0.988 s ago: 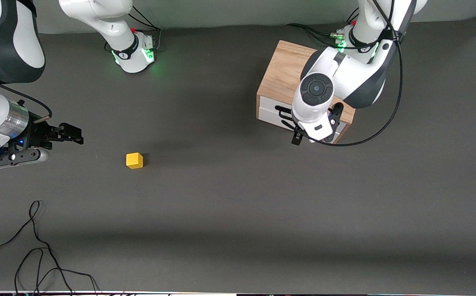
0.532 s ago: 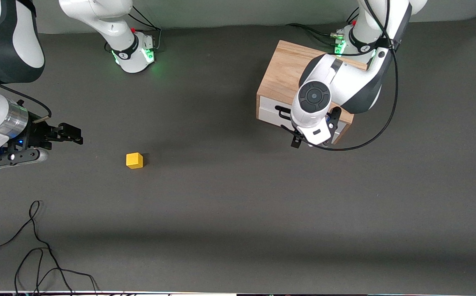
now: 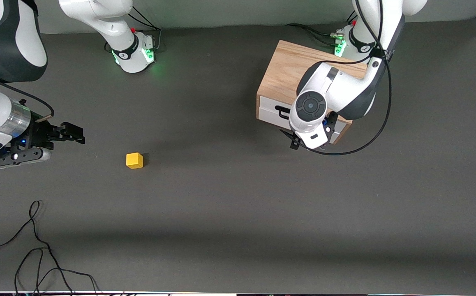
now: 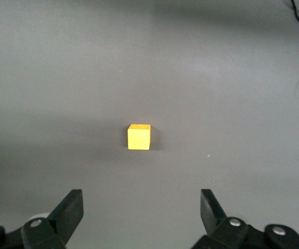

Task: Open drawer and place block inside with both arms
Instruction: 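Pull the drawer handle outward with the left gripper while the right gripper advances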

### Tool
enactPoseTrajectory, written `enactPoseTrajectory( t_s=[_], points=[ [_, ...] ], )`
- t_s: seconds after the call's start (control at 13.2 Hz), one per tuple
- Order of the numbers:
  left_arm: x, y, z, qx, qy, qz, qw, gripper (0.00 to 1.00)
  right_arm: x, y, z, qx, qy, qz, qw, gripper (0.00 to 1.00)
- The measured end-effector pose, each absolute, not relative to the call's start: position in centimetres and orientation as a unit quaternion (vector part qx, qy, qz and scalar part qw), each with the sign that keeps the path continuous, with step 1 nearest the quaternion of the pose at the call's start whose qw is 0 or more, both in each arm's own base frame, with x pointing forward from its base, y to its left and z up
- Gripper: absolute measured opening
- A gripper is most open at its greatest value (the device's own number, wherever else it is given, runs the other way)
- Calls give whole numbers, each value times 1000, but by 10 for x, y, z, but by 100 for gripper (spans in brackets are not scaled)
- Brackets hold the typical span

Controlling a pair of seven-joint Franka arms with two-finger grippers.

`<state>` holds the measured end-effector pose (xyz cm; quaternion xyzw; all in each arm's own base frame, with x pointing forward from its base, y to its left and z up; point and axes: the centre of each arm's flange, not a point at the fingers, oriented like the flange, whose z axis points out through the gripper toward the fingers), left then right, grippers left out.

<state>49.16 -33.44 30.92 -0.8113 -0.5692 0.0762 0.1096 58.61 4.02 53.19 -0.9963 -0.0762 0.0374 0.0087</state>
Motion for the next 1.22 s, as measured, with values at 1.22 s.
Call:
enactPoseTrajectory(
  t_s=[1.22],
  points=[
    [502, -338, 290, -811, -574, 68, 90, 100, 576, 53, 457, -995, -86, 59, 8, 100]
  ],
)
